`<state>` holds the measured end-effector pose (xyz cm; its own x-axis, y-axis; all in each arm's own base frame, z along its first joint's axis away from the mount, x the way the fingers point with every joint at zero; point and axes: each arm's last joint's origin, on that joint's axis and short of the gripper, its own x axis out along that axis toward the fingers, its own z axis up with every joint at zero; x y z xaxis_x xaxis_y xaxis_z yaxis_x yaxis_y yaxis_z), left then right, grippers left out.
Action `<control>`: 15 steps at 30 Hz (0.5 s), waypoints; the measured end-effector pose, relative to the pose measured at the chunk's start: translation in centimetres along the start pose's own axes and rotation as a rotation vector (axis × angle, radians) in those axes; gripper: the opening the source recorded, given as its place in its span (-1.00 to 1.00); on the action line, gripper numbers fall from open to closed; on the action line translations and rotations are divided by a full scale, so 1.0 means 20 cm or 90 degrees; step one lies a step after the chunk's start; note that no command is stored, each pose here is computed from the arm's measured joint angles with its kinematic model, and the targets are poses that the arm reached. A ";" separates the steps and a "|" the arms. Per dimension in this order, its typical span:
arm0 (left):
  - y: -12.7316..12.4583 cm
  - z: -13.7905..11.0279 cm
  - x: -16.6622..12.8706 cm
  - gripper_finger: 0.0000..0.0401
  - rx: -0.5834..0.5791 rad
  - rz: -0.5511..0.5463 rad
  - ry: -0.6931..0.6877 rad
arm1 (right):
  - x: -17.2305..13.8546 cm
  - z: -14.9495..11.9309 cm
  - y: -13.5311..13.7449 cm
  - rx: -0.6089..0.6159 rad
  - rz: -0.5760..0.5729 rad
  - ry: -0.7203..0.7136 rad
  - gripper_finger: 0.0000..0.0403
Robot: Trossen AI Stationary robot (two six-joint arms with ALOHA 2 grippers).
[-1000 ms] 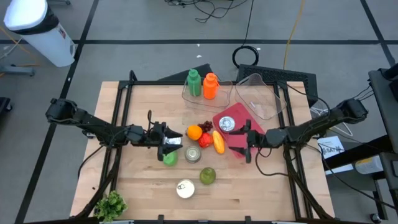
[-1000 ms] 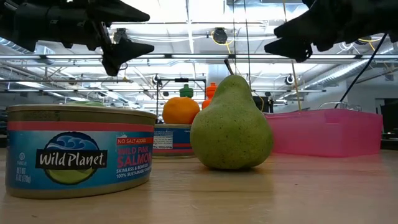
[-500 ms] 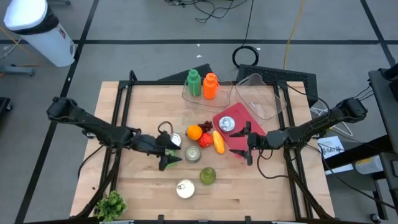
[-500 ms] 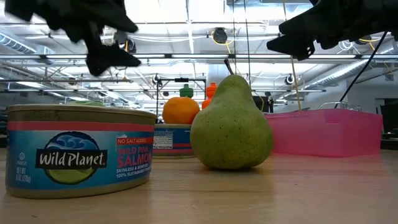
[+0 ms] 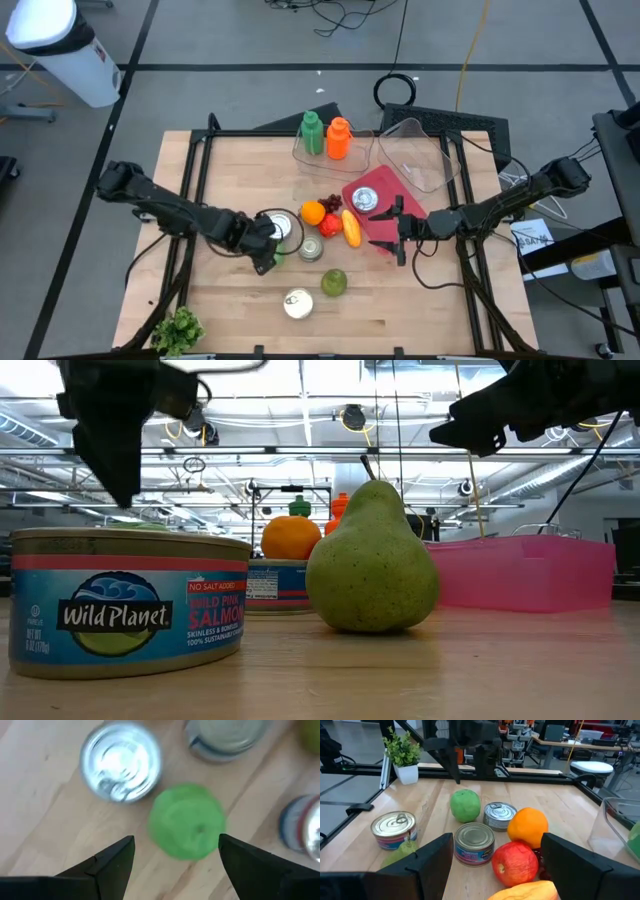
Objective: Pick & Place Food Item
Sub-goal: Put the green apple into the right transparent bin
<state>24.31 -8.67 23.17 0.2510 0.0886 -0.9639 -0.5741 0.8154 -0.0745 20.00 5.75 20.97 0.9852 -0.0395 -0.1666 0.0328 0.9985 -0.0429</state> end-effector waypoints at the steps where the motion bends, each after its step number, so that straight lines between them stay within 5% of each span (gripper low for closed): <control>1: 0.01 0.00 0.01 0.49 -0.011 0.006 0.018 | 0.00 0.00 0.00 -0.001 0.000 0.000 0.40; 7: 0.03 0.04 0.02 0.49 -0.086 -0.042 0.077 | 0.00 0.00 0.00 -0.004 0.000 0.000 0.40; 15: -0.01 0.08 0.02 0.49 -0.117 -0.100 0.024 | 0.00 0.00 0.00 -0.009 0.000 0.000 0.40</control>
<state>25.75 -8.00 23.26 0.3213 -0.0551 -0.9454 -0.6637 0.6990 -0.2664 20.00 5.75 20.95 0.9852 -0.0396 -0.1670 0.0303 0.9979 -0.0574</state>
